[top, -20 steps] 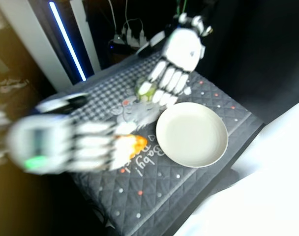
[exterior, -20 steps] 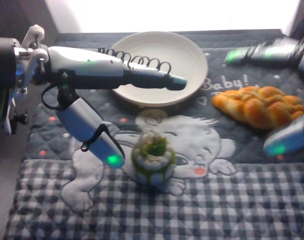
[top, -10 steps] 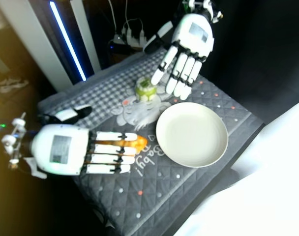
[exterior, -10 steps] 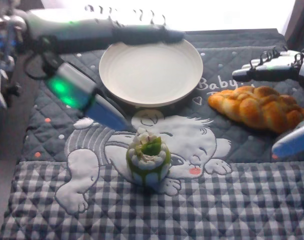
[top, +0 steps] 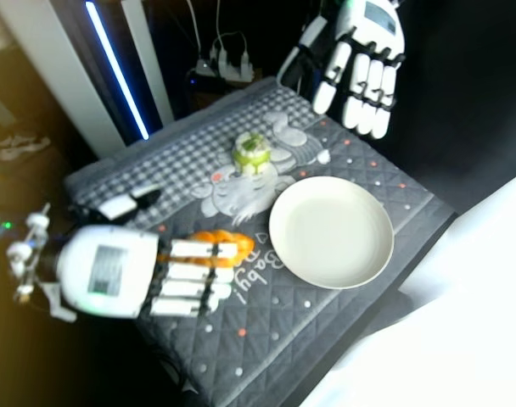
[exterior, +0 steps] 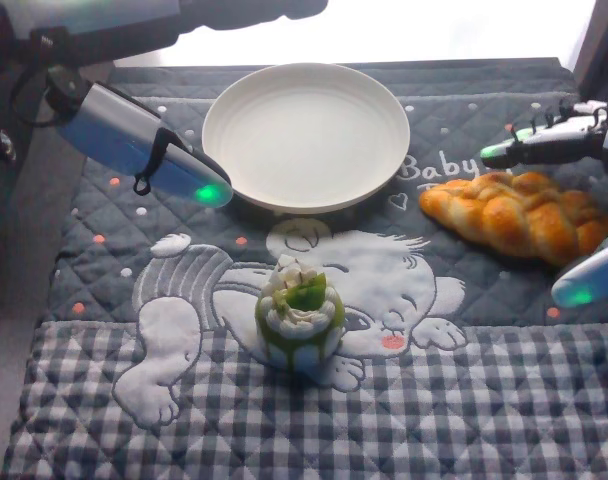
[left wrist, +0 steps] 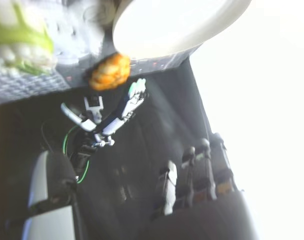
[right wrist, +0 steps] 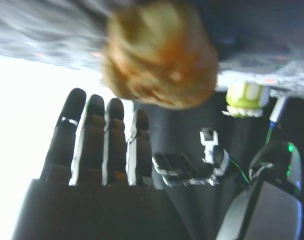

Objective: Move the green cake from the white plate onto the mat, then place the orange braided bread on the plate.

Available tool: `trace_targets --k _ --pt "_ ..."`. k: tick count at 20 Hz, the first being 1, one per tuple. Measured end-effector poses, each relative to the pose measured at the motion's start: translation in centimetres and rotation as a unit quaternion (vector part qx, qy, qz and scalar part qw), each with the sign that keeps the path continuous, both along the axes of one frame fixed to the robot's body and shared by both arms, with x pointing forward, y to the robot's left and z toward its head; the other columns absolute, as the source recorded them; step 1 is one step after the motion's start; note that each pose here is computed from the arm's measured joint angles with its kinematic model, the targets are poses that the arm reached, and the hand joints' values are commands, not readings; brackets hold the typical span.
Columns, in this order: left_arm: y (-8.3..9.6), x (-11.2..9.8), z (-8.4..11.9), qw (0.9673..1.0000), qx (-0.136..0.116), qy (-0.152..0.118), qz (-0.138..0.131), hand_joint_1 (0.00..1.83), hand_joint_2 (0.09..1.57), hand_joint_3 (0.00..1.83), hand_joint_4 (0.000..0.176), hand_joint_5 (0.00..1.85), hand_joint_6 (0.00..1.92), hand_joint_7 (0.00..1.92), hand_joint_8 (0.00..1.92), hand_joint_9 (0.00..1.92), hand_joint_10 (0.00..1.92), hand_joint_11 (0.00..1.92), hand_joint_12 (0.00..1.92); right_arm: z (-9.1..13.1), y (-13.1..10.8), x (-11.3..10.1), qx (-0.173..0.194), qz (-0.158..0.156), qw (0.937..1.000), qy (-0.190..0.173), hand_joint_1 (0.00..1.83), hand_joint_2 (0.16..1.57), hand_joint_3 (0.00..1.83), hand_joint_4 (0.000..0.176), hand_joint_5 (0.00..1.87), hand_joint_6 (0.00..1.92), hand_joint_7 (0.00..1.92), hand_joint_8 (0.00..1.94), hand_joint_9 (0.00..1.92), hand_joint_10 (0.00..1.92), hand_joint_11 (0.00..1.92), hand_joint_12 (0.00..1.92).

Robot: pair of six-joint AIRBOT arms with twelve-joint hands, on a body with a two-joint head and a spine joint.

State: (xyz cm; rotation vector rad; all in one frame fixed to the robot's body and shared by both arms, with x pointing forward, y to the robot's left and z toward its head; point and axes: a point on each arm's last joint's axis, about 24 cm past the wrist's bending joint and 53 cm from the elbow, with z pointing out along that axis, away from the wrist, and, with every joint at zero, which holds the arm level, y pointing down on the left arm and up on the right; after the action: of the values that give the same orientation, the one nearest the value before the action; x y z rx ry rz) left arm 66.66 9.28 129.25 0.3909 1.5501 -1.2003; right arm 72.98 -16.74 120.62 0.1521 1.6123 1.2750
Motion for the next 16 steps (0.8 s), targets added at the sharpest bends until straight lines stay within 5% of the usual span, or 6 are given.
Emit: trace_targets --k 6,7,9,10,11,16 --pt "-0.4 -0.4 0.1 1.0000 -0.004 0.001 -0.007 0.84 0.85 0.00 0.109 0.03 0.00 0.07 0.01 0.09 0.01 0.12 0.05 -0.1 0.5 0.0 0.004 0.003 1.0000 0.002 1.27 0.79 0.01 0.000 0.57 0.01 0.62 0.01 0.57 0.01 0.35 0.54" --pt "-0.4 -0.4 0.0 1.0000 -0.004 0.002 -0.007 0.82 0.84 0.00 0.105 0.03 0.00 0.07 0.01 0.09 0.01 0.13 0.06 0.1 0.5 0.1 0.008 0.003 1.0000 0.000 1.45 0.89 0.00 0.000 0.76 0.01 0.79 0.01 0.89 0.05 0.74 0.61" --pt "-0.4 -0.4 -0.2 1.0000 -0.003 0.004 -0.006 0.85 0.84 0.00 0.118 0.02 0.00 0.04 0.00 0.08 0.00 0.12 0.06 0.8 0.6 0.0 0.017 0.006 0.9998 -0.008 1.41 1.06 0.00 0.000 0.96 0.60 1.01 0.81 1.10 1.03 0.92 0.69" --pt "-0.4 -0.4 -0.3 1.0000 -0.004 0.006 -0.006 0.86 0.85 0.00 0.128 0.03 0.00 0.03 0.00 0.07 0.00 0.11 0.05 1.0 0.6 0.0 0.018 0.006 0.9998 -0.011 1.48 1.10 0.00 0.000 0.88 0.75 0.96 0.85 1.02 1.05 0.88 1.44" --pt "-0.3 -0.4 -0.5 0.9999 -0.005 0.009 -0.006 0.84 0.85 0.00 0.117 0.03 0.00 0.04 0.01 0.08 0.01 0.12 0.06 1.0 0.7 -0.1 0.019 0.008 0.9997 -0.011 1.40 1.13 0.01 0.000 0.80 0.97 0.94 0.96 1.00 1.20 0.94 1.13" --pt "0.0 -0.3 -0.5 1.0000 -0.005 0.008 -0.002 0.82 0.84 0.00 0.116 0.03 0.00 0.02 0.00 0.07 0.00 0.11 0.05 1.2 0.6 0.0 0.028 0.007 0.9995 -0.011 1.50 1.05 0.00 0.000 0.98 0.88 1.23 0.31 1.16 0.73 0.90 1.46"
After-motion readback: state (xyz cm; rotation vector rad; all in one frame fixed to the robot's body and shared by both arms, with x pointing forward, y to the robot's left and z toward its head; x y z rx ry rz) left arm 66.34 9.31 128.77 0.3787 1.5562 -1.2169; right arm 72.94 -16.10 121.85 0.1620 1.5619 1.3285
